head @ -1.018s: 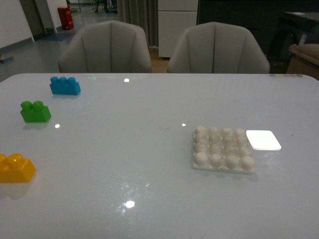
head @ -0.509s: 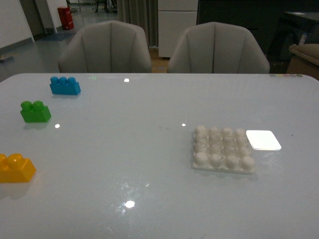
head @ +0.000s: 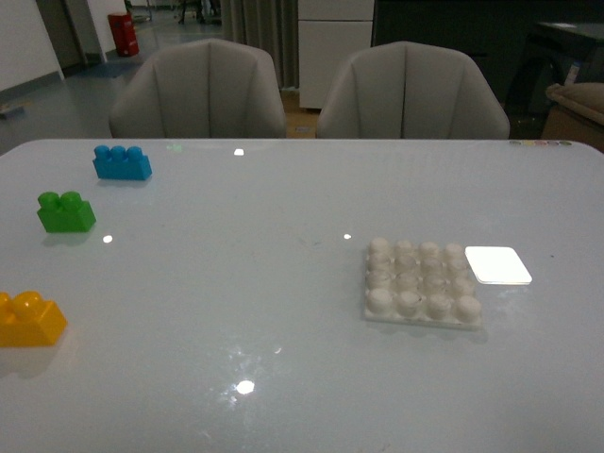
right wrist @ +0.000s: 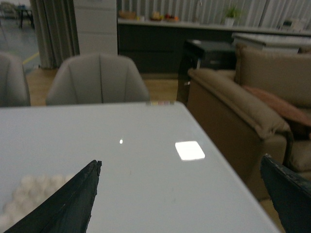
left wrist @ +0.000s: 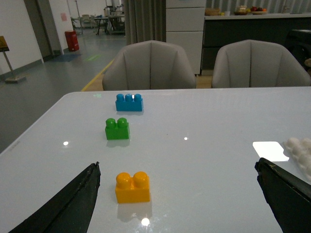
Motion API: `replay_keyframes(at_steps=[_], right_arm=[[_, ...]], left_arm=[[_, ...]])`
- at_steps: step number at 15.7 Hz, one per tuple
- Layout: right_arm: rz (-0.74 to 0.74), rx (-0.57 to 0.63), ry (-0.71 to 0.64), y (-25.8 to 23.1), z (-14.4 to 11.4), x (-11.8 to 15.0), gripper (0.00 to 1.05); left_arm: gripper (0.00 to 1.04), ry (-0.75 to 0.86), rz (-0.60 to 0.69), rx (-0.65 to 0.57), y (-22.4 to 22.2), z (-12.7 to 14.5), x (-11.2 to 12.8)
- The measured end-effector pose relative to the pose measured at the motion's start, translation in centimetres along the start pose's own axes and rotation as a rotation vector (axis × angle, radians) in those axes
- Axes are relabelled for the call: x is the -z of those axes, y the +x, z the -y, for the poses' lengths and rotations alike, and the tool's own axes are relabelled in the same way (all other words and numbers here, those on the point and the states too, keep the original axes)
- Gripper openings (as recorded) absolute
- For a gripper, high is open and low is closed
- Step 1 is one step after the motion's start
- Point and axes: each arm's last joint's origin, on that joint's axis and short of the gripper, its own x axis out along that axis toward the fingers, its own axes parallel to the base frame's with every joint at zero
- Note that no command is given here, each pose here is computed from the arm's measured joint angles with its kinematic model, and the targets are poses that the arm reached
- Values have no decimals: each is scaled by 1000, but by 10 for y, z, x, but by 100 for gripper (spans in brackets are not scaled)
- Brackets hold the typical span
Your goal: Insert yellow block into base center
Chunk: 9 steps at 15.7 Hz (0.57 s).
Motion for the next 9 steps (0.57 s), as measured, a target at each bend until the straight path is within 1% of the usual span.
replay_keyframes(at_steps=[1,2,3,4,5,7,8,9], right_arm=[[78,0,-5,15,3,-31,98],[117,-25,-13,33,1,-52,98],[112,-49,-14,60,-5,-68,98],[45,-69,-13,92,-11,-77,98],[-45,-94,2,121,-18,-78,98],[-237,-134,18,182,-40,-66,98],[-350,-164,25,209,-53,-52,98],[-447,-197,16,229,-69,-33,98]], left_arm=[[98,0,1,0,0,0,0],[98,0,1,0,0,0,0],[98,0,0,0,0,0,0],[98,0,0,0,0,0,0],[98,0,0,0,0,0,0],[98,0,1,0,0,0,0],[98,0,1,0,0,0,0],[98,0,1,0,0,0,0]])
